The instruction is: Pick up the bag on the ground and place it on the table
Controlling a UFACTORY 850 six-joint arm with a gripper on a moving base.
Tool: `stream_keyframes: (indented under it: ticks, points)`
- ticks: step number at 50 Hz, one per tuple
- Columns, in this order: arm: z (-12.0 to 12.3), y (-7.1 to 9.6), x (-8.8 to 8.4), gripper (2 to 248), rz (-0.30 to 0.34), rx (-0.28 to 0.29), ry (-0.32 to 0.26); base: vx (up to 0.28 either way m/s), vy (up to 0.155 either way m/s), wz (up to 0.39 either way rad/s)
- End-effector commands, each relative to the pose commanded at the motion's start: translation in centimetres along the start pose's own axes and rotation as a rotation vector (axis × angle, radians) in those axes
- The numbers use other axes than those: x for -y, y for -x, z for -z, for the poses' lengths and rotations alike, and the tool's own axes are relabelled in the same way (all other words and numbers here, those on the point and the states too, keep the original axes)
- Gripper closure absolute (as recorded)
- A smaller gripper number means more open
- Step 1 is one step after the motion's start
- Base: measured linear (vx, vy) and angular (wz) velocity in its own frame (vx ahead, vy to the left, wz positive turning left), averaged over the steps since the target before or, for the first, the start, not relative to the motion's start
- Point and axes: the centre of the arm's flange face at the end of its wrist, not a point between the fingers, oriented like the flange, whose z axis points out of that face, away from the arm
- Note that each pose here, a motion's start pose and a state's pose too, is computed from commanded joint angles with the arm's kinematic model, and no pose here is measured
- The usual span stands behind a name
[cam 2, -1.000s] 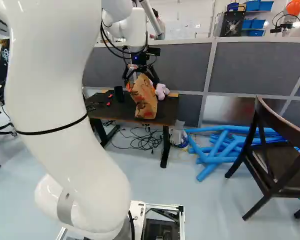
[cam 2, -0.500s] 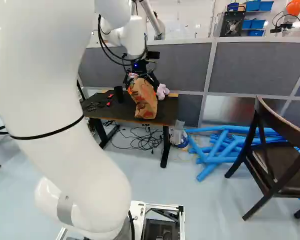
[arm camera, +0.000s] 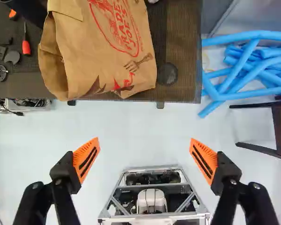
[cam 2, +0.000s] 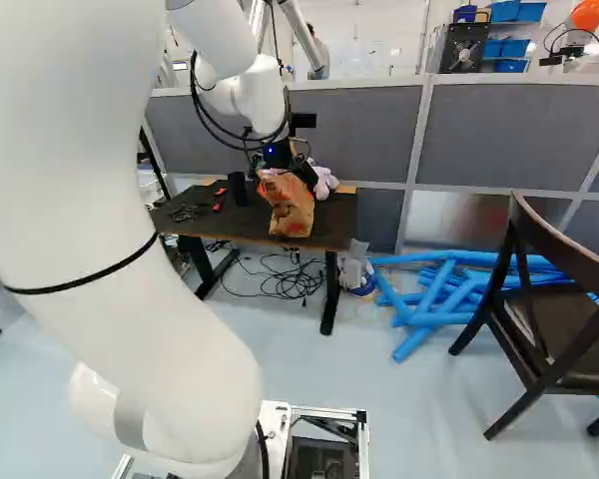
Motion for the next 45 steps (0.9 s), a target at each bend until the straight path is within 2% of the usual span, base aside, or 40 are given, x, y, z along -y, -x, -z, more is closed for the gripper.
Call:
stream_keyframes:
  ticks: [17, 45]
  points:
    - [-2.1, 3.3, 0.1, 3, 0.015, -0.126, 0.004, 0.000, 0.000, 0.000]
    - [-5.2, 10.2, 0.2, 3, 0.046, -0.355, 0.003, 0.000, 0.000, 0.000]
